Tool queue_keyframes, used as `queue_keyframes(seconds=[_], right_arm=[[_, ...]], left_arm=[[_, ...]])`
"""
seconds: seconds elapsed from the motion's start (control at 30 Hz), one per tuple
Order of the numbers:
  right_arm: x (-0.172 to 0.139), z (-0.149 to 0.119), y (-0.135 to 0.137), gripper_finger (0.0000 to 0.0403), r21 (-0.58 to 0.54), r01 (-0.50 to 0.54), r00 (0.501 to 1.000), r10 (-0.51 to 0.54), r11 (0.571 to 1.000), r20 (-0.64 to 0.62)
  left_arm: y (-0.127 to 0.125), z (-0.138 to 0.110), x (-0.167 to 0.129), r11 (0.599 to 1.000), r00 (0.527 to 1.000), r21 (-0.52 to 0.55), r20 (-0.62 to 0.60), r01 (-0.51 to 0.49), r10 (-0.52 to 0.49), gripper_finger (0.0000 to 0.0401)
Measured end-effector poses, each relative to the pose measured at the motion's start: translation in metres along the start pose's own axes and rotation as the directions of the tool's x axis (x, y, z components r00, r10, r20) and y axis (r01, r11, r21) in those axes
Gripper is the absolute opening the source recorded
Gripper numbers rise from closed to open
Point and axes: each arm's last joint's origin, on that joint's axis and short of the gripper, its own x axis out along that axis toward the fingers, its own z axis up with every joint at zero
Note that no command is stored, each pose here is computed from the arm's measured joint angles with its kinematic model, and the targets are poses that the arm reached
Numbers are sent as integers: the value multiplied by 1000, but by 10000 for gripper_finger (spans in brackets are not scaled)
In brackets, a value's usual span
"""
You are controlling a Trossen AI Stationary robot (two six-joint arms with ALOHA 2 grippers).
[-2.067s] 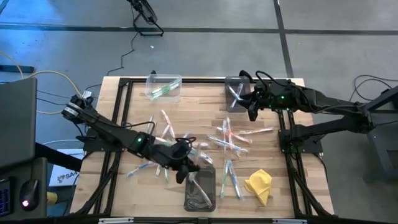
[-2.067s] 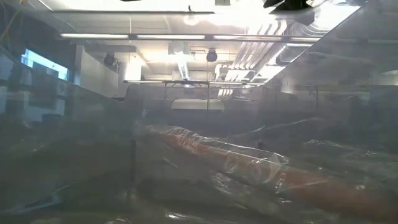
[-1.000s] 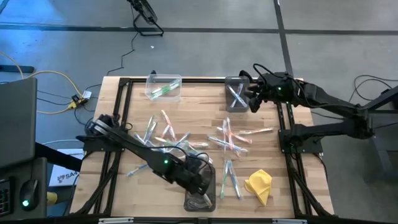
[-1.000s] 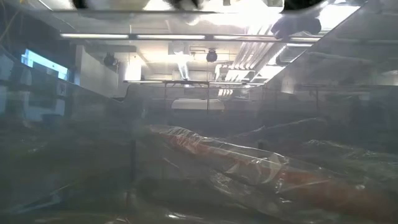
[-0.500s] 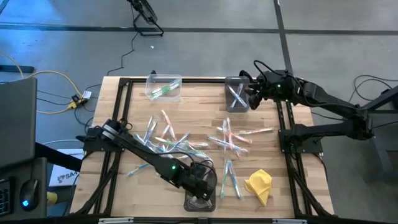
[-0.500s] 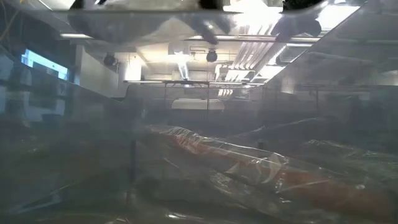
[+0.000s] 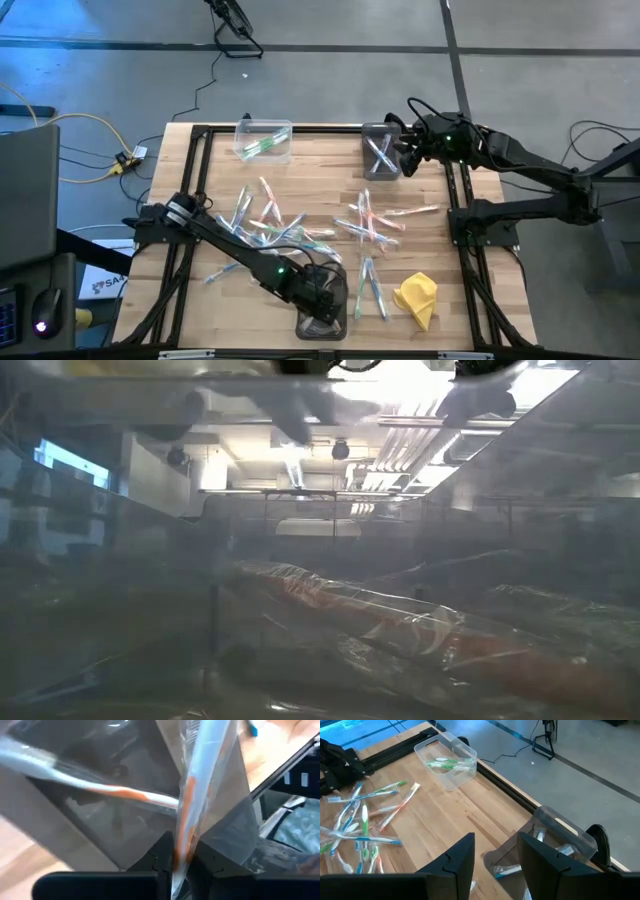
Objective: Pick & Place Toothbrushes
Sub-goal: Put the orange toothbrush into the bottom black bin
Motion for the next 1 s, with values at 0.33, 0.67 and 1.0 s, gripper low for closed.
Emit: queue_keyframes(seconds=[0.33, 0.67, 1.0], right_arm=[[0, 0, 0, 139, 0, 0, 1000, 0, 1000, 0], [0, -4, 1, 139, -60, -63, 997, 60, 996, -57], [-3, -22, 2, 139, -84, -207, 948, 178, 975, -264]], left_arm=[[4, 1, 7, 1000, 1000, -7, 4, -29, 29, 151], [4, 20, 6, 999, 1000, 45, -6, -26, 26, 163], [3, 77, -16, 984, 995, 163, -81, 68, -55, 109]])
